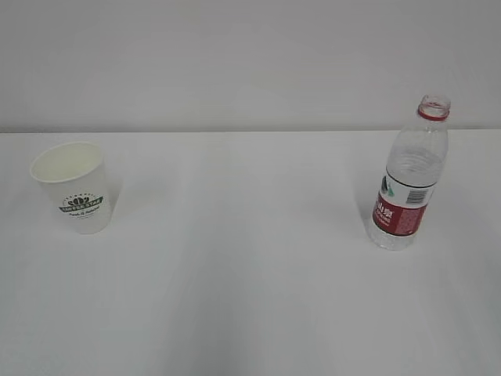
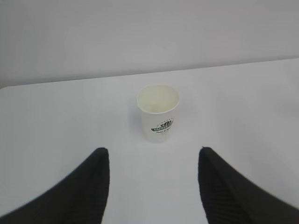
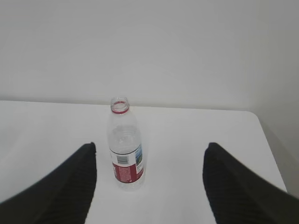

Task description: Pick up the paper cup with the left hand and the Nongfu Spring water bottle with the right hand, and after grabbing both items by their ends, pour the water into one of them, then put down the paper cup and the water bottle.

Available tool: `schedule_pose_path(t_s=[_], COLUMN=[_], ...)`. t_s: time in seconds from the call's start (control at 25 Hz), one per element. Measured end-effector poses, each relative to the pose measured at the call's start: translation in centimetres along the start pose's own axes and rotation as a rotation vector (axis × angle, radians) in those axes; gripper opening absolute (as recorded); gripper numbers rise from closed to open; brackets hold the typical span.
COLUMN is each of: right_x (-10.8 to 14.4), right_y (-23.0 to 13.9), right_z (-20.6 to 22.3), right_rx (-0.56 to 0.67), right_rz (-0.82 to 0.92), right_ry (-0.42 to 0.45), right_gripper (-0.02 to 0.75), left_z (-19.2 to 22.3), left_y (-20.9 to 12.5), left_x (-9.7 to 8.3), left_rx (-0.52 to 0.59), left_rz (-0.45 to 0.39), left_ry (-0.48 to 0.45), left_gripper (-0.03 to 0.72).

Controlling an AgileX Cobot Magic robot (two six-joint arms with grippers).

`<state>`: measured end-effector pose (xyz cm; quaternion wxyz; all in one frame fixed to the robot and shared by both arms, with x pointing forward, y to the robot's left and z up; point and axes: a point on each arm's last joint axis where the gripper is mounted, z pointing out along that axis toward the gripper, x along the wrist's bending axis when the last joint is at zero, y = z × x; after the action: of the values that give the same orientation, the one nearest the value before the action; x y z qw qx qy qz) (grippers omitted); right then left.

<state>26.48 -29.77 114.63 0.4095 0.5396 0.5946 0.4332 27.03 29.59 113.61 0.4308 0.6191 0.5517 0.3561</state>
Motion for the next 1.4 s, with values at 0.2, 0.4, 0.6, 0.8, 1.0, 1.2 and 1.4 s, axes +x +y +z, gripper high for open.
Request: schedule_pose_path(t_s=[0.2,0.4,0.6,0.8,1.0,1.2,1.4], right_x=[0.1,0.3,0.3,0.3,0.3,0.3,0.3], right_y=[1.1,1.4,1.8,2.4,2.9,3.2,3.8], right_z=[0.8,1.6,2.2,3.0,3.6,4.9,6.1], right_rx=[-0.024,-0.017,-0.028,-0.050,-0.085,-0.063,-0.087], right_rz=[0.008,0.030,0.033,0.034,0.035,0.026,0.025], right_ry=[0.010,0.033,0.035,0.034,0.033,0.033,0.031], right_gripper=[0.535,0.534,0.534,0.534,0.535,0.534,0.534], left_z=[1.0,1.9,2.6,3.5,4.3,5.5,6.9], left_y=[0.7,1.0,1.4,2.0,2.6,3.1,3.4], left_x=[0.0,0.0,0.0,0.0,0.0,0.0,0.1], left_rx=[-0.003,0.013,0.004,-0.009,-0.038,-0.042,-0.021], left_rz=[-0.004,-0.005,-0.005,-0.006,0.000,0.001,0.009], left_ry=[-0.004,-0.003,-0.003,-0.003,0.003,0.004,0.012], left_gripper=[0.442,0.442,0.442,0.441,0.441,0.441,0.441])
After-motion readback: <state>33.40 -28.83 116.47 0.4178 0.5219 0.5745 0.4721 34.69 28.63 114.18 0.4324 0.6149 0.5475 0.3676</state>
